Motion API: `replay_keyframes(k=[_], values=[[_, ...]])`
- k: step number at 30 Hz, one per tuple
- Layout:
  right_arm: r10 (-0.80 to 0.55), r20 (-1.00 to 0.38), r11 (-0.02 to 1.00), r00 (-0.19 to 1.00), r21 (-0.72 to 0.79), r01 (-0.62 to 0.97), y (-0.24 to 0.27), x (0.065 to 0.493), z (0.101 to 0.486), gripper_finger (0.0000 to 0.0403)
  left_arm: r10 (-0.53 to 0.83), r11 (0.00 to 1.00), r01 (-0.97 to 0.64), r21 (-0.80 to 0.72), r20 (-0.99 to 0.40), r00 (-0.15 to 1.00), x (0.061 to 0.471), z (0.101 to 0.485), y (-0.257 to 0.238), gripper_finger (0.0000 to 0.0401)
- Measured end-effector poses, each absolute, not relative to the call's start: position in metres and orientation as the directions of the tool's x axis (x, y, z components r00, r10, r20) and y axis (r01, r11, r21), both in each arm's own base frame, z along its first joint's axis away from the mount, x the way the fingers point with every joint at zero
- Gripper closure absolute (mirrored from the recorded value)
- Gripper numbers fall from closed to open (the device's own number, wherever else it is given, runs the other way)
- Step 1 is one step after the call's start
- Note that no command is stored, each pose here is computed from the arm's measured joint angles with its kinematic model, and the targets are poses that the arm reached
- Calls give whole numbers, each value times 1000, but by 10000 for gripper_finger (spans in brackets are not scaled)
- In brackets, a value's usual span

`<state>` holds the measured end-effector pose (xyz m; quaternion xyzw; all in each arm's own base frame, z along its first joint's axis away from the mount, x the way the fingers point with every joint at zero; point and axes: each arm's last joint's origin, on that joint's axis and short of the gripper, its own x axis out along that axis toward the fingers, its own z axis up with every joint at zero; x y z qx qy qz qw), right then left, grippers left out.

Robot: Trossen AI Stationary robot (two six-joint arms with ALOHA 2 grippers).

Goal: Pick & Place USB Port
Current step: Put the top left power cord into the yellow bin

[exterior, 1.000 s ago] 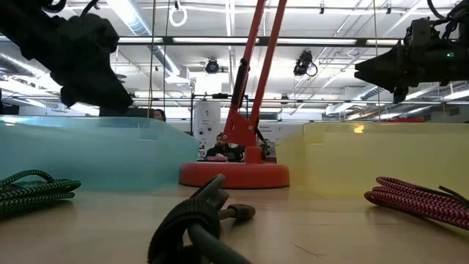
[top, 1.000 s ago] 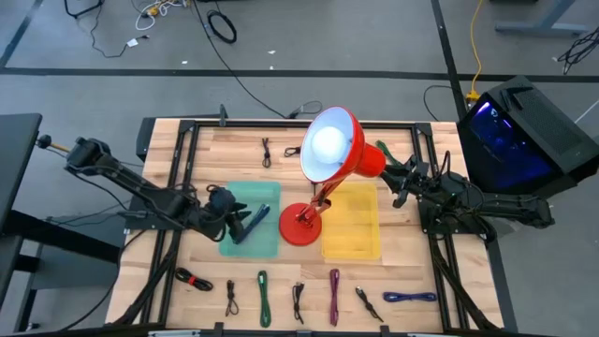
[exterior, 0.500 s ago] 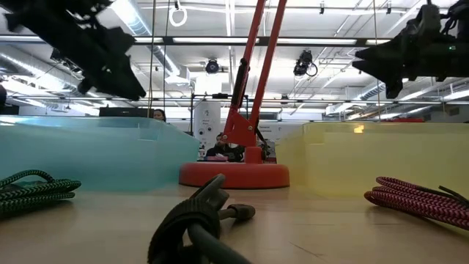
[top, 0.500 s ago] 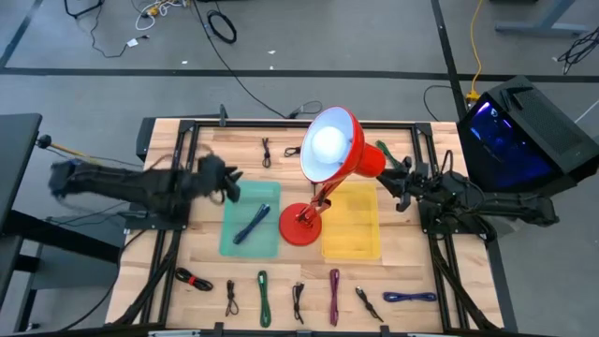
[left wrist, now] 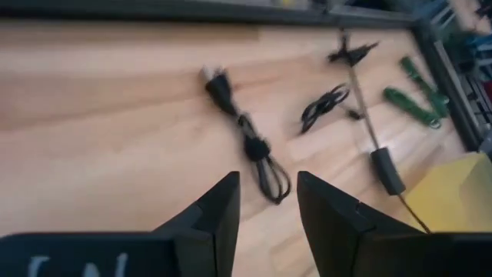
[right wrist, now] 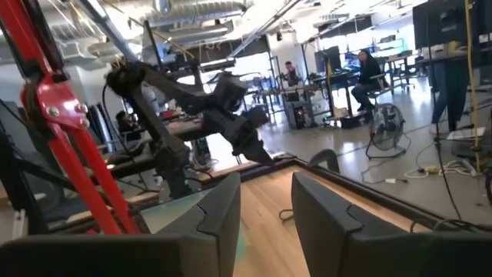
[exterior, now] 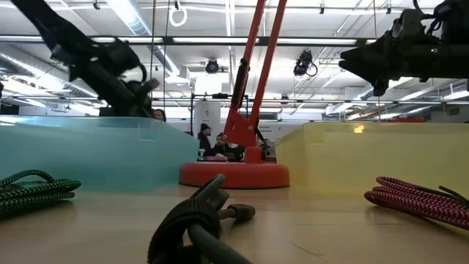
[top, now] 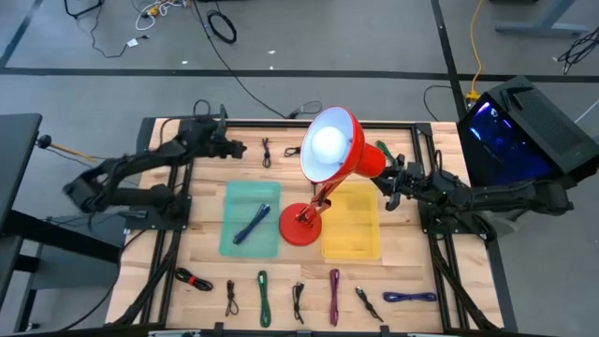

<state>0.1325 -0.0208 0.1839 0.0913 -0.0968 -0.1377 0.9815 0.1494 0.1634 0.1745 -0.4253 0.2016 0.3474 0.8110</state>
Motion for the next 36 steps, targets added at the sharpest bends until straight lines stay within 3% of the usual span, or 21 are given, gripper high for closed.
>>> replay_keyframes(k=[9, 16, 22, 29, 36], values=[[-275, 116, 946, 954, 209, 248, -21, 140, 177, 282, 295, 399, -741, -540, -689, 662, 203, 171, 202, 206], [-254, 96, 952, 962, 201, 231, -21, 141, 174, 282, 251, 333, -814, -476, -788, 563, 225, 156, 215, 207], [-254, 97, 954, 962, 187, 233, -21, 141, 175, 282, 218, 339, -831, -440, -823, 525, 244, 144, 216, 208], [-252, 97, 955, 963, 187, 231, -21, 141, 175, 282, 198, 330, -895, -300, -905, 376, 252, 133, 217, 208], [-254, 96, 954, 962, 187, 233, -21, 141, 174, 282, 200, 344, -891, -295, -904, 377, 258, 129, 215, 208]])
